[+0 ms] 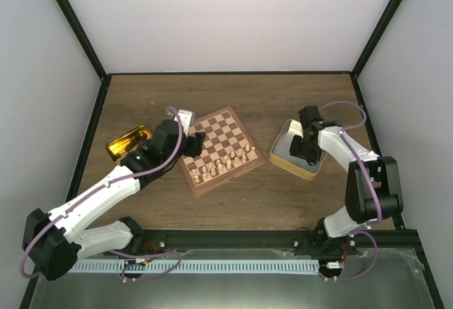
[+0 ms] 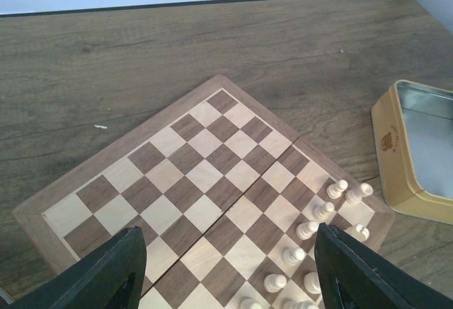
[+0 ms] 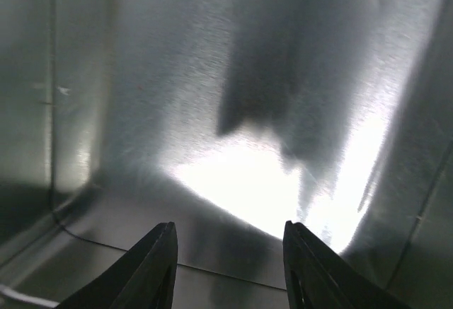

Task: Set up the chess pieces on the board
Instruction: Adjust the storage box at the center of the board.

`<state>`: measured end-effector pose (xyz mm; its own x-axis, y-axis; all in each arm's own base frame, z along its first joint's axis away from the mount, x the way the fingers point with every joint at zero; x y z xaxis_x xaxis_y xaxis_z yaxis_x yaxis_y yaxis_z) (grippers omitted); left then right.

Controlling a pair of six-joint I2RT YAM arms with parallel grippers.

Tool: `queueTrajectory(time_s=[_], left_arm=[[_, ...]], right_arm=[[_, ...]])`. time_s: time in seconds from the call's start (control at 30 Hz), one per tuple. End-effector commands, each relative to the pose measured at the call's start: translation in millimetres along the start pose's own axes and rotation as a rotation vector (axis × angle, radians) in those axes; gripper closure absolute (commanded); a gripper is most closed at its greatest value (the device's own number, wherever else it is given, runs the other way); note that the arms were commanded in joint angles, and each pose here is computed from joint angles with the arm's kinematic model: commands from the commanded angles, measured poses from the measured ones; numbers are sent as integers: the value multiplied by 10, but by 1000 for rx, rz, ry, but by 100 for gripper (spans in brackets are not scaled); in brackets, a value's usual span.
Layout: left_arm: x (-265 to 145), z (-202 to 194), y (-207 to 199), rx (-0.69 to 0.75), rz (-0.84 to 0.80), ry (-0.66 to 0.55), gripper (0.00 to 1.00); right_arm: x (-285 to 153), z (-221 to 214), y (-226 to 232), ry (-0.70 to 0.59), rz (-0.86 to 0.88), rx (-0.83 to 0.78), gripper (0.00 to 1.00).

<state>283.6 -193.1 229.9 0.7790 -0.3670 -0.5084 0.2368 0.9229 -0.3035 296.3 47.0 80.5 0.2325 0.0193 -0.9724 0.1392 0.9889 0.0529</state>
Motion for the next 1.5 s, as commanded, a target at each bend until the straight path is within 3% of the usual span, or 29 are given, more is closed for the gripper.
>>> queueTrajectory(time_s=[0.0,0.13,0.4,0.53,0.63,0.8,1.07,1.3,1.47], left_arm=[[-163,172,-118,-42,-71,-35,33],[-236,189,-184,-69,-120,-34,32],[-385,217,-193,-67,-147,-45,31],[-398,226,-159,-79,-133,-57,30],[-382,239,-139,-82,-117,-63,30],[-365,286,-109,-72,-88,-69,29],[-313,329,-16,-112,-48,-47,28],[-220,271,66,-121,-14,-16,28],[-185,268,86,-131,-4,-9,28]], right_arm=[[-148,282,262,-111,124,-20,57],[-357,329,434,-178,190,-41,53],[-576,-262,543,-131,269,-75,53],[-688,-311,424,-179,229,-59,51],[-708,-126,332,-236,136,-69,47],[-602,524,94,-314,-102,-118,29],[-218,1446,-175,-332,-228,-314,21],[156,1597,-131,-262,-98,-432,21],[194,1584,-252,-239,-60,-390,31]])
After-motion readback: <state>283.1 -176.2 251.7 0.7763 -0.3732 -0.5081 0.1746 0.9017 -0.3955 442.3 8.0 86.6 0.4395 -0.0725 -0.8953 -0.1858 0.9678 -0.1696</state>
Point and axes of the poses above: each gripper's point midway between its finger pads, its own x axis out along the fingers, its own y axis along the line the jaws close on, z = x × y, the point moved 2 cm from there along -x, back along the fingers, and after that the axes turned 10 degrees about -x, right-handed, at the moved point
